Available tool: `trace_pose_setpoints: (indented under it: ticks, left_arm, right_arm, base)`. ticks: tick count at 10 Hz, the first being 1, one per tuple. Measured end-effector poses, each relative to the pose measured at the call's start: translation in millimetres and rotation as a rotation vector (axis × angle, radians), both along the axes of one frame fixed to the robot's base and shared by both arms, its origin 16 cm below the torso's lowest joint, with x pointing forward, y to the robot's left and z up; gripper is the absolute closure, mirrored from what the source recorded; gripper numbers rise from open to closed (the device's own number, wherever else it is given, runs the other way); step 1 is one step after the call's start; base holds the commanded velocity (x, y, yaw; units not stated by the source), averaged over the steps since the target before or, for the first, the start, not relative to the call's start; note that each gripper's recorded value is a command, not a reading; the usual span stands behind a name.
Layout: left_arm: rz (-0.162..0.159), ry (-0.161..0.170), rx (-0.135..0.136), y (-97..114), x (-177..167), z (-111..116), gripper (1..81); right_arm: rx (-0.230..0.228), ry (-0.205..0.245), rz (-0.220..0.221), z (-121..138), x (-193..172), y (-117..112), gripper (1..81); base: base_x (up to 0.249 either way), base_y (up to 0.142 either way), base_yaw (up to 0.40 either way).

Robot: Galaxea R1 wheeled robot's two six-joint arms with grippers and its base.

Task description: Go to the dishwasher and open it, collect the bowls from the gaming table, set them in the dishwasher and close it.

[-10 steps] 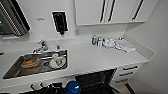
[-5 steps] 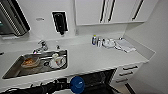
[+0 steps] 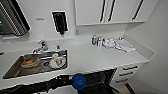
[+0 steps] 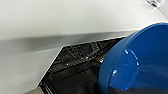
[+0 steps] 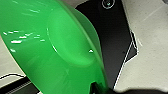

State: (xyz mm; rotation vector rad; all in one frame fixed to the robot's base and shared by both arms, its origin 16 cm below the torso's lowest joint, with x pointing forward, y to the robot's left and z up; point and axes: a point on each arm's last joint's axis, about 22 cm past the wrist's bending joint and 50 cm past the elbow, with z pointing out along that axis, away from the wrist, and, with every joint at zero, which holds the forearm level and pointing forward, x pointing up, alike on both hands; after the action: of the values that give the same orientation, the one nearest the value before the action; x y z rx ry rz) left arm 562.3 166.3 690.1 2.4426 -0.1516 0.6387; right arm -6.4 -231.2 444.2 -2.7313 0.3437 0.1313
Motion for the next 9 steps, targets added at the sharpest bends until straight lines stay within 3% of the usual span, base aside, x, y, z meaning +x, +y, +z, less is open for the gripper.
trace_pose_setpoints:
  ticks: [1, 5, 7, 9]
  left_arm:
    - [-0.005, -0.007, -0.006, -6, 3, 4, 81.1]
    - [-0.003, 0.011, 0.018, -11, 5, -8, 81.1]
    - [-0.030, 0.015, 0.003, -42, 5, -7, 81.1]
    - [-0.042, 0.013, -0.003, -54, 7, -4, 81.1]
  right_arm:
    - [-0.001, -0.001, 0.000, 0, 0, 0, 81.1]
    - [-0.001, 0.001, 0.000, -1, 0, 1, 81.1]
    - [-0.006, 0.001, 0.000, -1, 0, -1, 81.1]
    - [-0.005, 0.001, 0.000, -1, 0, 0, 81.1]
  base:
    - [0.000, 0.000, 0.000]
    - [0.000, 0.000, 0.000]
    - [0.000, 0.000, 0.000]
    - [0.000, 0.000, 0.000]
